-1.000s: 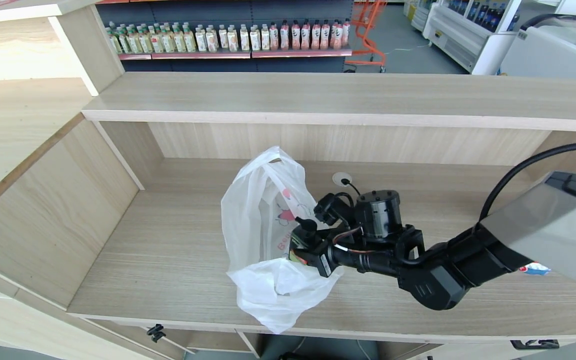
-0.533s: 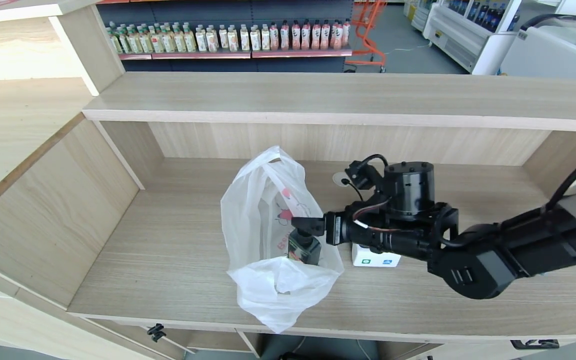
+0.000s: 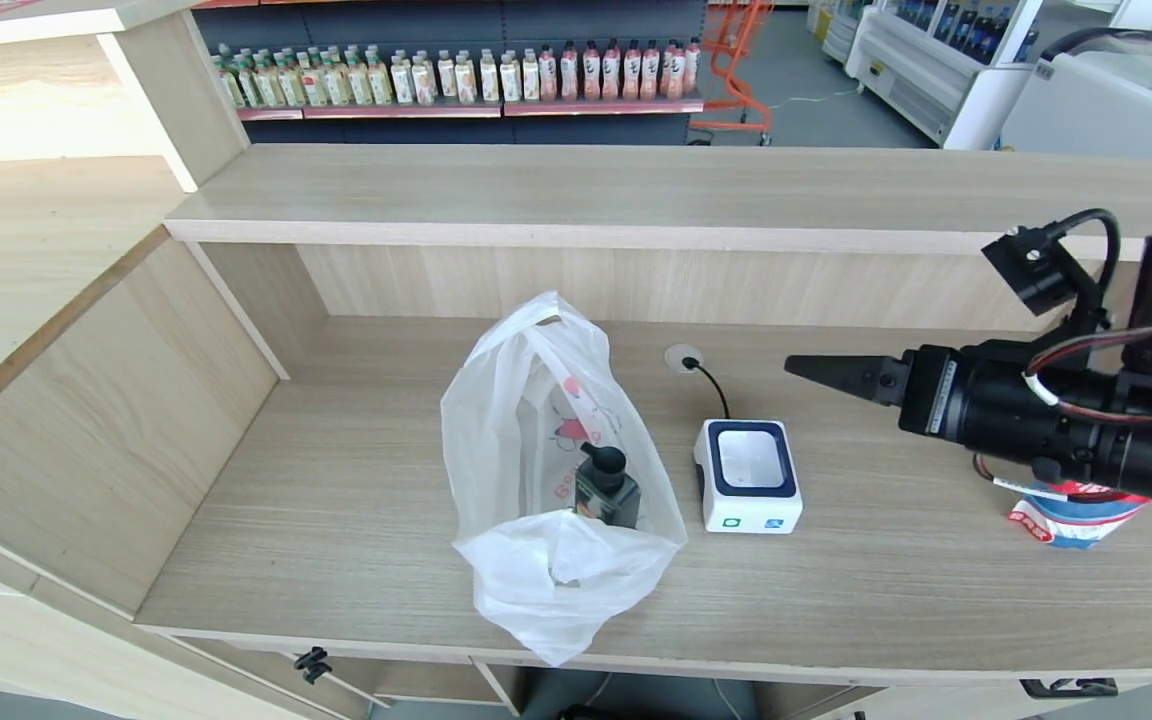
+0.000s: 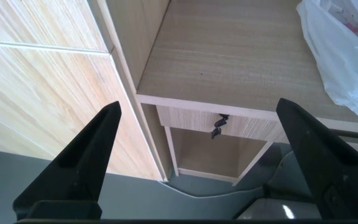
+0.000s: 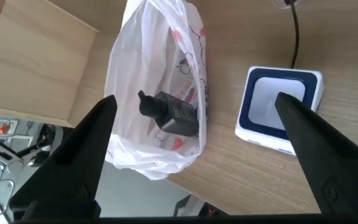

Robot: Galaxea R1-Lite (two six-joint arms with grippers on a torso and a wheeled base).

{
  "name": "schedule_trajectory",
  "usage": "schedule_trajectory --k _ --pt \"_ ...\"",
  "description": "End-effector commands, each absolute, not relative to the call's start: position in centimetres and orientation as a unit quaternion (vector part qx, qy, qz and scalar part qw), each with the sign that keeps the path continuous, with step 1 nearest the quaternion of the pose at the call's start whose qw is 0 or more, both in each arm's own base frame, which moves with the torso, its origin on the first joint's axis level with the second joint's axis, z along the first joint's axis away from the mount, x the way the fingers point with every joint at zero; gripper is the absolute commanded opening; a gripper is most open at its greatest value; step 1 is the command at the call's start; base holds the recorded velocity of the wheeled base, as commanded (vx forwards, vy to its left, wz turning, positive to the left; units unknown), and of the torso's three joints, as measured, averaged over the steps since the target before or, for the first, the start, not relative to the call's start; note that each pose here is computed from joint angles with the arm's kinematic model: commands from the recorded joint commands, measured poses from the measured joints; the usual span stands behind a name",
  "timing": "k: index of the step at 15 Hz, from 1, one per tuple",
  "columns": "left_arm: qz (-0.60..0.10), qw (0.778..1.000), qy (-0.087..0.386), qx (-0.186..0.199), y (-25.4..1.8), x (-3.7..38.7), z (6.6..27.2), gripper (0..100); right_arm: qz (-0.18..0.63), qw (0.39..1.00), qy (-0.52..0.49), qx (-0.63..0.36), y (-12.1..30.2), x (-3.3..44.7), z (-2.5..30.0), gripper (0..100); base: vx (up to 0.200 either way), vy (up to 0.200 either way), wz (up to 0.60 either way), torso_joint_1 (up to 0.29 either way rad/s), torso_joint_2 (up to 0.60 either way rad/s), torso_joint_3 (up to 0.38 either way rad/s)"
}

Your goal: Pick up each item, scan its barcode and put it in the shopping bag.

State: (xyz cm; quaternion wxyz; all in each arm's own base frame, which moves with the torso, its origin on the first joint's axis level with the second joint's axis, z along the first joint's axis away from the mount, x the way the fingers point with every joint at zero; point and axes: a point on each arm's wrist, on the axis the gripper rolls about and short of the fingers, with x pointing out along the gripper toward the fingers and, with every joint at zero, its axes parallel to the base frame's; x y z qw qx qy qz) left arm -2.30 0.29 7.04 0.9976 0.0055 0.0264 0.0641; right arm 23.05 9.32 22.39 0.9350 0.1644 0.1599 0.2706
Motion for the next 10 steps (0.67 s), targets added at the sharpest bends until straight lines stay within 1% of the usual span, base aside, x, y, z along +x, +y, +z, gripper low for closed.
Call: schedule_trajectory --k 1,2,5,8,10 --pt "0.064 0.998 0.026 0.006 0.3 -2.3 7.0 100 0.258 0.942 0.136 0.166 7.8 21.5 23.2 100 0.0 0.0 0.0 0.0 0.0 0.0" --pt "0.064 0.998 0.026 0.006 0.3 -2.3 7.0 100 0.258 0.942 0.135 0.167 7.7 21.4 23.3 100 0.0 0.0 0.0 0.0 0.0 0.0" --pt "0.064 0.998 0.027 0.005 0.3 -2.3 7.0 100 0.255 0.943 0.135 0.167 7.3 20.5 23.1 100 -0.2 0.0 0.0 0.009 0.0 -0.001" --pt "0.064 0.998 0.026 0.006 0.3 -2.3 7.0 100 0.245 0.945 0.134 0.168 6.6 19.8 22.8 100 0.0 0.0 0.0 0.0 0.0 0.0" --pt "0.064 0.998 0.026 0.006 0.3 -2.3 7.0 100 0.231 0.949 0.131 0.17 6.0 19.7 22.9 100 0.0 -0.2 0.0 -0.007 -0.01 0.005"
